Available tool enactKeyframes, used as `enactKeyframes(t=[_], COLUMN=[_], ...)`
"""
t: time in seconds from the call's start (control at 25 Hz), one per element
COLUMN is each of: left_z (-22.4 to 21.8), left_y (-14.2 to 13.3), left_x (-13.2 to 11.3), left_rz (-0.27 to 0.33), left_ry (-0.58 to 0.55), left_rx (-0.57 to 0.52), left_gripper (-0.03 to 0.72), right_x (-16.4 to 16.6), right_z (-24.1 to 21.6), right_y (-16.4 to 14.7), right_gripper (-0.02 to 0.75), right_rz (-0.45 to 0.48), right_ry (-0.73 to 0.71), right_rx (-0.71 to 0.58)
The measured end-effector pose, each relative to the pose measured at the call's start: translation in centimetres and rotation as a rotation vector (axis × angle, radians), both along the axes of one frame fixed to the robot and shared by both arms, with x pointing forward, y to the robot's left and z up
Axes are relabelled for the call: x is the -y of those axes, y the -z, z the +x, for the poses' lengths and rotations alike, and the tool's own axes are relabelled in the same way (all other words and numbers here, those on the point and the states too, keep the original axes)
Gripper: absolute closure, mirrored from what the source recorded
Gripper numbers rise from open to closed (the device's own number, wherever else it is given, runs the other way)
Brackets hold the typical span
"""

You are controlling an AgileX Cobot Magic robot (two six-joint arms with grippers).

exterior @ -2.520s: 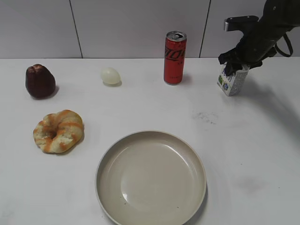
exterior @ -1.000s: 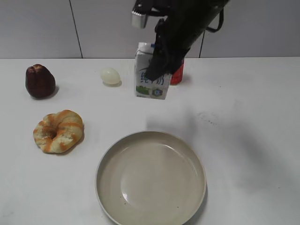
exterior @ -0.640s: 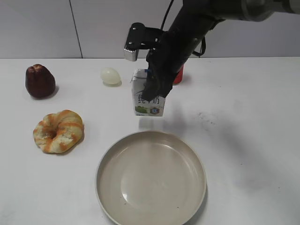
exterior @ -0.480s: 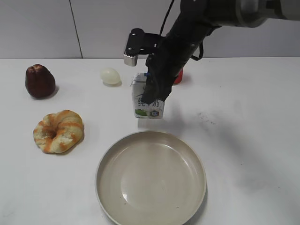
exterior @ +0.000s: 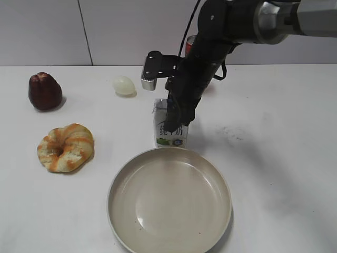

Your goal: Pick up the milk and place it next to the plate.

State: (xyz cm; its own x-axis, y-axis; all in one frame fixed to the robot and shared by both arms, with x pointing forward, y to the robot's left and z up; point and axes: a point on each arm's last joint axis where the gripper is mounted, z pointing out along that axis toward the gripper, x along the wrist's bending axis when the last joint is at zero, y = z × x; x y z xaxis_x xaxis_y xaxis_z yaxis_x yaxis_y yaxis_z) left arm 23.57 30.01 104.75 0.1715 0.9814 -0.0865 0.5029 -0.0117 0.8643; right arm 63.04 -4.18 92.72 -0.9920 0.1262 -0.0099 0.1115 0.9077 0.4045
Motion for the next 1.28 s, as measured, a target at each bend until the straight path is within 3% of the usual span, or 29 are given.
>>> enactKeyframes(t=[0.2,0.44,0.64,0.88,1.04,1.28], left_z=[0.0,0.0,0.0,0.0,0.0,0.0], left_y=[0.0,0.0,0.0,0.0,0.0,0.0], left_x=[0.0,0.0,0.0,0.0,0.0,0.0], left_rz=[0.0,0.0,0.0,0.0,0.0,0.0], left_ry=[0.0,0.0,0.0,0.0,0.0,0.0], left_rx=[0.0,0.0,0.0,0.0,0.0,0.0], left_gripper=[0.481,0.481,0.481,0.481,0.481,0.481], right_x=[0.1,0.4,2.3,8.7,14.2,20.4], right_z=[-0.3,-0.1,1.9,5.8,7.2,7.1], right_y=[-0.9,-6.1,-11.4,-14.9,-15.1,-14.3], right_gripper=[0.174,0.151,0.148,0.148,0.148,0.148], right_rz=[-0.001,0.065,0.173,0.179,0.178,0.064], right_ry=[-0.011,0.033,0.392,0.906,1.18,1.378], right_rx=[-0.005,0.112,0.19,0.289,0.236,0.11])
